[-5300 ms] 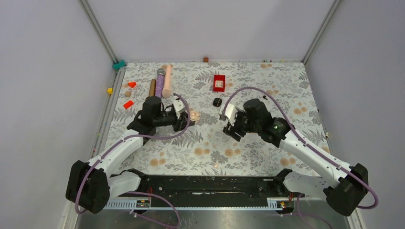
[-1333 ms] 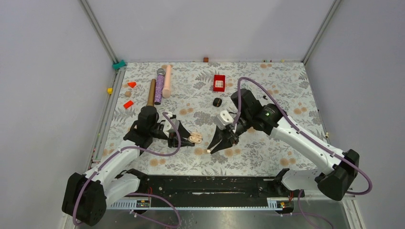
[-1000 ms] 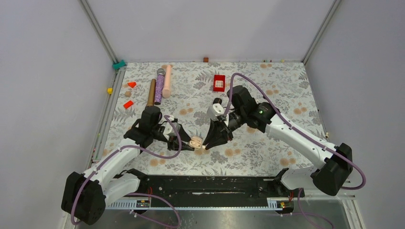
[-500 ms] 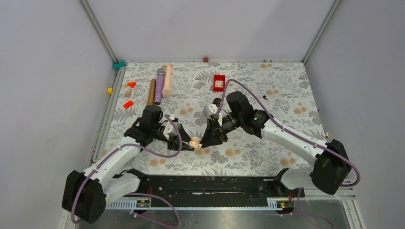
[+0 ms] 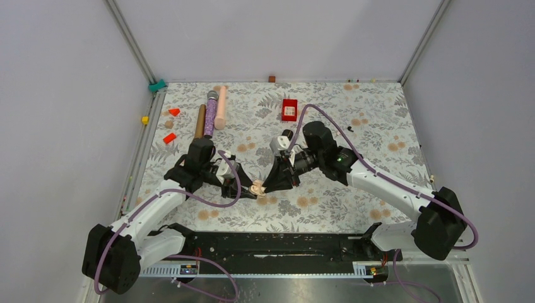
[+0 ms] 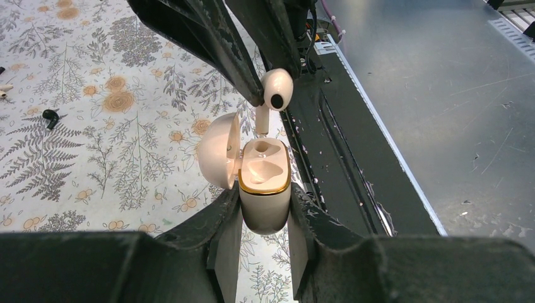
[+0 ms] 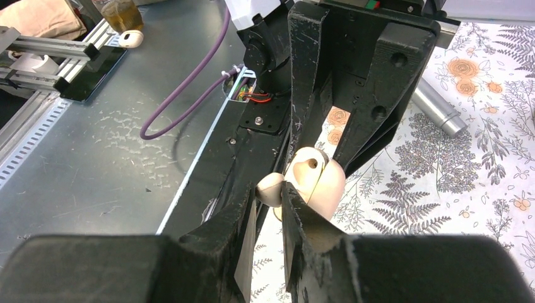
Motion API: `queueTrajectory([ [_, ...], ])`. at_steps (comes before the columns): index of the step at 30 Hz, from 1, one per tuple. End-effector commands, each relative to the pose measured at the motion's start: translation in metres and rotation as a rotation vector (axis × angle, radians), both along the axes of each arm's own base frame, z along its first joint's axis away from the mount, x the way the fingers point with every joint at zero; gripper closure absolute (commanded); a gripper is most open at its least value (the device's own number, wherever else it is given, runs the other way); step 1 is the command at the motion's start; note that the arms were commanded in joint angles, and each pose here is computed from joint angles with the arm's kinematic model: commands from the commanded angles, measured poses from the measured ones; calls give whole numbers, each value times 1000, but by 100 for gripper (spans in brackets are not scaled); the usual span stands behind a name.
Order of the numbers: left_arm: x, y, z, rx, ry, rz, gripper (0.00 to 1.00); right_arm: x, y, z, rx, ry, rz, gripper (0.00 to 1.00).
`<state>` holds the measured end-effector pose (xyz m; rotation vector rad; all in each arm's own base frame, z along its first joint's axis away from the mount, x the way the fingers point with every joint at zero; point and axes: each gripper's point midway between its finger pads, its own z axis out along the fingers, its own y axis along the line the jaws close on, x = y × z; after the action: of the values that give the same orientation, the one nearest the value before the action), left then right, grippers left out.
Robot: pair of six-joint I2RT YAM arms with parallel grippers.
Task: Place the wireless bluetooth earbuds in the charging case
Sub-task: Place the earbud in the charging case.
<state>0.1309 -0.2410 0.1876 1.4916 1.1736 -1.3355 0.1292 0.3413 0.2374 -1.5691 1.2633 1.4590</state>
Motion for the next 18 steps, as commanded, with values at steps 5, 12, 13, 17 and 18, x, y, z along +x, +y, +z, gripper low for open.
queueTrajectory([
  [5, 1, -4, 20, -52, -61, -39, 100, -3, -10, -2, -13, -68, 1, 90],
  [12, 1, -4, 20, -52, -61, -39, 100, 0, -10, -9, -27, -74, -5, 90],
  [13, 1, -4, 20, -52, -60, -38, 100, 0, -9, -9, -27, -76, -7, 90],
  [17, 1, -4, 19, -53, -57, -40, 100, 0, -7, -8, -26, -80, -5, 90],
  [18, 1, -4, 19, -53, -57, -39, 100, 0, -7, -9, -27, -82, -6, 90],
])
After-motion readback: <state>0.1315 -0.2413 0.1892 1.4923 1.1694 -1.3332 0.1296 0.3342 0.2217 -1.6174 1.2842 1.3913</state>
